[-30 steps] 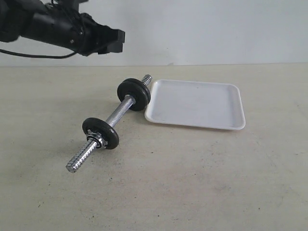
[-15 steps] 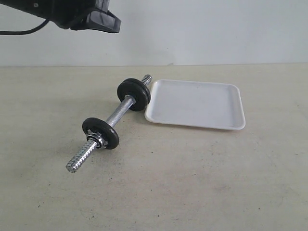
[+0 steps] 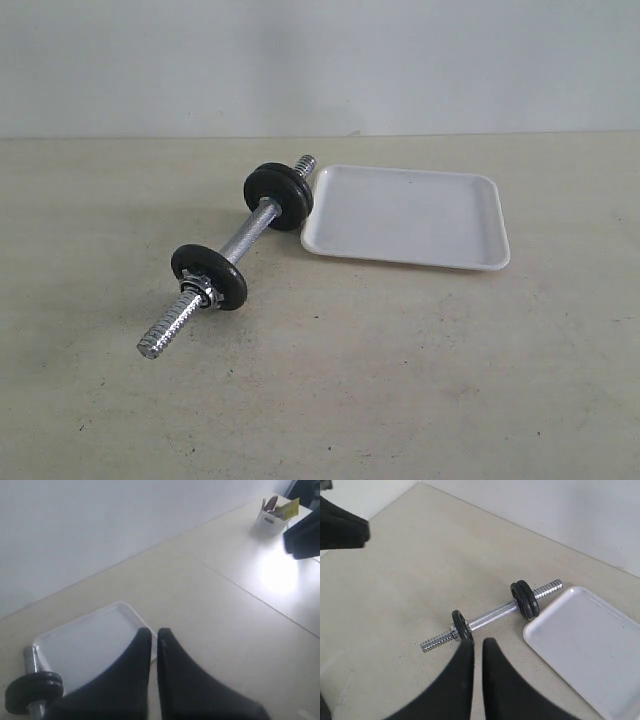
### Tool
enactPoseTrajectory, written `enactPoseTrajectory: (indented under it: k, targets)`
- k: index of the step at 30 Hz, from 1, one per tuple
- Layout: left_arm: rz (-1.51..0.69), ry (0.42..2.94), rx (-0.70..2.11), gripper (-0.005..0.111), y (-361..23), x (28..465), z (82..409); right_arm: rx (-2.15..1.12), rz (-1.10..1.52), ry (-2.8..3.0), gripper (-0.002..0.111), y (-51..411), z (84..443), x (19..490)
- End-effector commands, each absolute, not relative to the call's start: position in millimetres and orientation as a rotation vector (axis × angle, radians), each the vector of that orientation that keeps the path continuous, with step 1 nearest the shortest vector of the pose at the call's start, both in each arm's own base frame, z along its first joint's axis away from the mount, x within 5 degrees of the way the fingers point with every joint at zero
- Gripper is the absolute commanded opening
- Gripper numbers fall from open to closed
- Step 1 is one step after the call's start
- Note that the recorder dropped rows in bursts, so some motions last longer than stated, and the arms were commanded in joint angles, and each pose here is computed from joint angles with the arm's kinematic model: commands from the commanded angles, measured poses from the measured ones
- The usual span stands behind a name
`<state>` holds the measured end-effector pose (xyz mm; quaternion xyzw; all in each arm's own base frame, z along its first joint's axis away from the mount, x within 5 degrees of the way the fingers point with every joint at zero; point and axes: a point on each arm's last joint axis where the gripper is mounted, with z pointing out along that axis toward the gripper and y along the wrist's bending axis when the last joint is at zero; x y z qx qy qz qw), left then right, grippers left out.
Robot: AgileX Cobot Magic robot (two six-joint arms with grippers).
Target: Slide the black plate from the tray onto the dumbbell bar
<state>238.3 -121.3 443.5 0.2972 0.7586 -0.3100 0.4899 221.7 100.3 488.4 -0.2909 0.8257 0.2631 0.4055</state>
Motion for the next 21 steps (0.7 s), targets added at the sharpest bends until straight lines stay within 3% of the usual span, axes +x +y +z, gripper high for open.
enactPoseTrajectory:
  k: [1,13,21]
  targets:
    - [-0.717,1.704,0.721,0.004,-109,195,476,-0.737,0.66,1.986,0.004,93,511,187]
    - [-0.622,1.313,0.729,0.004,-68,48,533,-0.677,0.519,1.463,0.004,54,571,26]
    - [-0.623,1.191,0.71,0.004,-49,-21,524,-0.638,0.482,1.18,0.004,30,572,-82]
